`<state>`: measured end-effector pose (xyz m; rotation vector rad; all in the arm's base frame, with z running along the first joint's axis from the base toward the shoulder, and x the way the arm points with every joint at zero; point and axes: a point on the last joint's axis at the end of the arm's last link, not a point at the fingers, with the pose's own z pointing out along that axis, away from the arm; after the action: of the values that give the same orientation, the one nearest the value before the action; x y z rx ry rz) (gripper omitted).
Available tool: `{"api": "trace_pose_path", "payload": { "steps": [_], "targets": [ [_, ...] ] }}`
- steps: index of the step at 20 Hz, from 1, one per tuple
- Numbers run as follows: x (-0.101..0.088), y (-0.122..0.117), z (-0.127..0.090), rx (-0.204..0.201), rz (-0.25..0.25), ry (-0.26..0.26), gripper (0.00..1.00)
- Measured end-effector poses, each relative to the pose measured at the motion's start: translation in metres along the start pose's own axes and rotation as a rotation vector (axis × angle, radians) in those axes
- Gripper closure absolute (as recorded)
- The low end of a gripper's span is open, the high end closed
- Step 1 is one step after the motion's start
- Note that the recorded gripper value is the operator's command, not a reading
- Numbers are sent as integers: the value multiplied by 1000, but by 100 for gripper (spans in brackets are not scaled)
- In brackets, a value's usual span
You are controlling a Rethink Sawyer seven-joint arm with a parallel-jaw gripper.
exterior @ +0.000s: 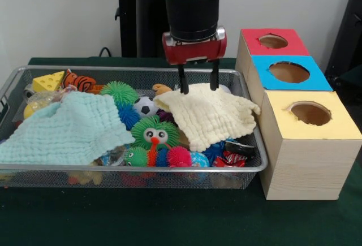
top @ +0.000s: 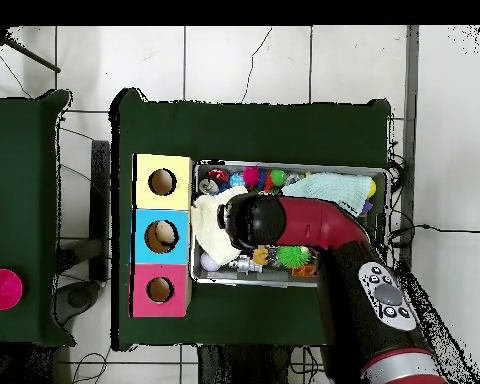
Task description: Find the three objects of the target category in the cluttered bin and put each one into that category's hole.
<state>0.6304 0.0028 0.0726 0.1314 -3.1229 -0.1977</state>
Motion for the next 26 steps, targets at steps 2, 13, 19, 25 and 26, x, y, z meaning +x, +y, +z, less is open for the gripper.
{"api": "trace_pose_path", "payload": {
  "steps": [2,13,19,25,26],
  "targets": [
    [1,-7,10,1,7,-21,0],
    [10,-7,44,-6,-9,-30,0],
    [14,-5,45,14,-31,-26,100],
    [13,-2,42,24,-39,-29,100],
    [12,-2,41,24,-39,-30,100]
  ]
}}
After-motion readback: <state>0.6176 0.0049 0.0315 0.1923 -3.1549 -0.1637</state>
